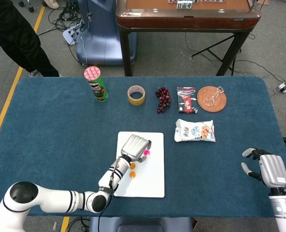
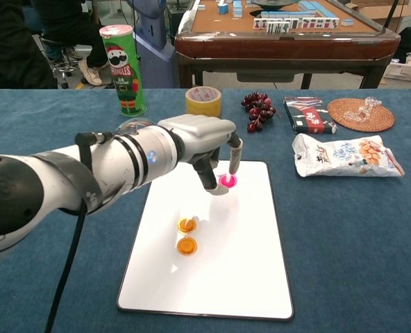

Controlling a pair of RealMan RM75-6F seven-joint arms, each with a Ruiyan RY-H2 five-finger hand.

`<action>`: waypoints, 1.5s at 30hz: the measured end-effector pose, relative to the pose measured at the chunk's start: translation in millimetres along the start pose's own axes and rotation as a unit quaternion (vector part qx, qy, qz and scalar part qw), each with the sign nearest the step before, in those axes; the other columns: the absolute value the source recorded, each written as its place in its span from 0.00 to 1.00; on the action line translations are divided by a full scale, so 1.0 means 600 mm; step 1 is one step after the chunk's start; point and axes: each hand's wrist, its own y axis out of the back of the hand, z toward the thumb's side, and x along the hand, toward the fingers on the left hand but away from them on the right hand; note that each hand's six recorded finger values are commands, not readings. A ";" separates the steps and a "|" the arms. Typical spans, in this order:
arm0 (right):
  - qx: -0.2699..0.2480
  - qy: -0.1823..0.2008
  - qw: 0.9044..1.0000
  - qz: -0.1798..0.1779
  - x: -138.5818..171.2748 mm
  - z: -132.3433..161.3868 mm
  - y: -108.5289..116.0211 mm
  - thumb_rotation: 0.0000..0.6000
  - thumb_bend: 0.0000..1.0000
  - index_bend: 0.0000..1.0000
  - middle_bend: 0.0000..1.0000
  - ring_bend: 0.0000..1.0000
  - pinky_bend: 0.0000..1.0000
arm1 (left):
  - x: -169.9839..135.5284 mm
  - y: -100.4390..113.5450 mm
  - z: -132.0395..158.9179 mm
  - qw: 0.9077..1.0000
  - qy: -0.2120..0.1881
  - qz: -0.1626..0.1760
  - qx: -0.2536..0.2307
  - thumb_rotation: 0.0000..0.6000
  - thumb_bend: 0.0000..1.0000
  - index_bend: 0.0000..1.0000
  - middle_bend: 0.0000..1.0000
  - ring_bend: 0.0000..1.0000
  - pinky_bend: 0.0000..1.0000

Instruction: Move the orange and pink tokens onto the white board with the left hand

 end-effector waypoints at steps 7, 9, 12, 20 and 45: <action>-0.001 -0.001 1.000 0.001 0.001 -0.002 -0.002 1.00 0.25 0.47 0.50 0.50 0.61 | 0.010 -0.001 0.000 1.000 0.005 -0.001 0.003 1.00 0.30 0.55 1.00 1.00 1.00; -0.001 -0.001 1.000 0.002 0.001 -0.002 -0.002 1.00 0.25 0.47 0.50 0.50 0.61 | 0.012 -0.002 -0.001 1.000 0.006 -0.001 0.004 1.00 0.30 0.54 1.00 1.00 1.00; -0.001 -0.001 1.000 0.002 0.000 -0.002 -0.003 1.00 0.25 0.47 0.50 0.50 0.61 | 0.013 -0.004 -0.001 1.000 0.007 -0.003 0.004 1.00 0.30 0.51 1.00 1.00 1.00; -0.002 -0.001 1.000 0.001 0.000 -0.001 -0.003 1.00 0.25 0.47 0.50 0.50 0.61 | 0.012 -0.003 0.003 1.000 0.003 -0.001 0.007 1.00 0.30 0.38 1.00 1.00 1.00; 0.011 0.016 1.000 -0.005 -0.013 0.028 0.011 1.00 0.25 0.47 0.50 0.50 0.61 | -0.190 0.080 -0.235 0.982 0.133 0.133 0.006 1.00 0.30 0.27 0.35 0.41 0.69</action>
